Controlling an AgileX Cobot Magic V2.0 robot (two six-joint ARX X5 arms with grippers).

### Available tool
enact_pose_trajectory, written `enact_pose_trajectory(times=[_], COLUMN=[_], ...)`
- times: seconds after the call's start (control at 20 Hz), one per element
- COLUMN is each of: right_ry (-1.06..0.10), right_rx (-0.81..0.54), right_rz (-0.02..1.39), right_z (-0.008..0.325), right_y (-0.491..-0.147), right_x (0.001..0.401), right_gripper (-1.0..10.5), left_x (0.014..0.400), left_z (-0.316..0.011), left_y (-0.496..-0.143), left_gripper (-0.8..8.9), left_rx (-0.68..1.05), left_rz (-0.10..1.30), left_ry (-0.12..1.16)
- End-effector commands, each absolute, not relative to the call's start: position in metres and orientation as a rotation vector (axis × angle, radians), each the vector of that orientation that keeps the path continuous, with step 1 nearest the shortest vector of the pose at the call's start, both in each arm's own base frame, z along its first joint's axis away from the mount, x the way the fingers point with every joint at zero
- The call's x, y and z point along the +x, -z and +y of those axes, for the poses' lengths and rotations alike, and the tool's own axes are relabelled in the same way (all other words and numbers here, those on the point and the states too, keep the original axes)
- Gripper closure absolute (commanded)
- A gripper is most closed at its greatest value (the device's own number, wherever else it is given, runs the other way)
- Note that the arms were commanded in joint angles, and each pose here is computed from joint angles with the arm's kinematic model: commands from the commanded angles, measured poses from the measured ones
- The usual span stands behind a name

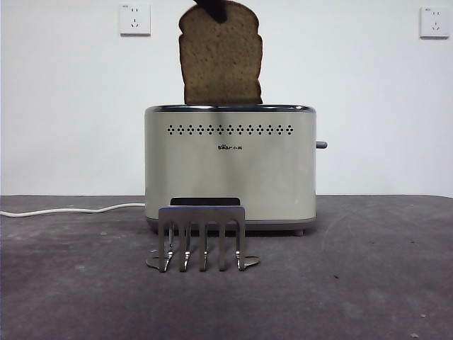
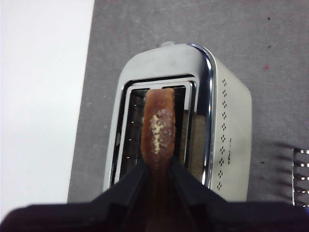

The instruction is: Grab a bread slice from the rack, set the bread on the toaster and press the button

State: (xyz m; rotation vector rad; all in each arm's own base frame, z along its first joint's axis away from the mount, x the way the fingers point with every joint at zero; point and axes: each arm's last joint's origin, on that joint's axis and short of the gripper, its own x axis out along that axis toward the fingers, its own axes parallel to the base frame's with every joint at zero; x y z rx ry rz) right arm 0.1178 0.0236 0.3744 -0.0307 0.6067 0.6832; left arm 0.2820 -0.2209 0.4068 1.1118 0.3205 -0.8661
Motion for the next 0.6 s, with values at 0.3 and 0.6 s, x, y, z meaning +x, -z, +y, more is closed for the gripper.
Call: enact_pose_trajectory(times=[0.3, 0.6], right_ry=[-0.687, -0.687], right_rx=[-0.035, -0.033], right_rz=[0.619, 0.629], right_z=[0.024, 0.024], right_y=[-0.373, -0.372], right_x=[0.122, 0.126], right_gripper=[9.6, 9.6], left_x=[0.300, 0.324], left_z=[-0.219, -0.216], left_y=[-0.391, -0.370], left_gripper=[8.22, 8.13], left_rx=[1.110, 1.080], left_rz=[0.341, 0.386], left_ry=[0.935, 0.957])
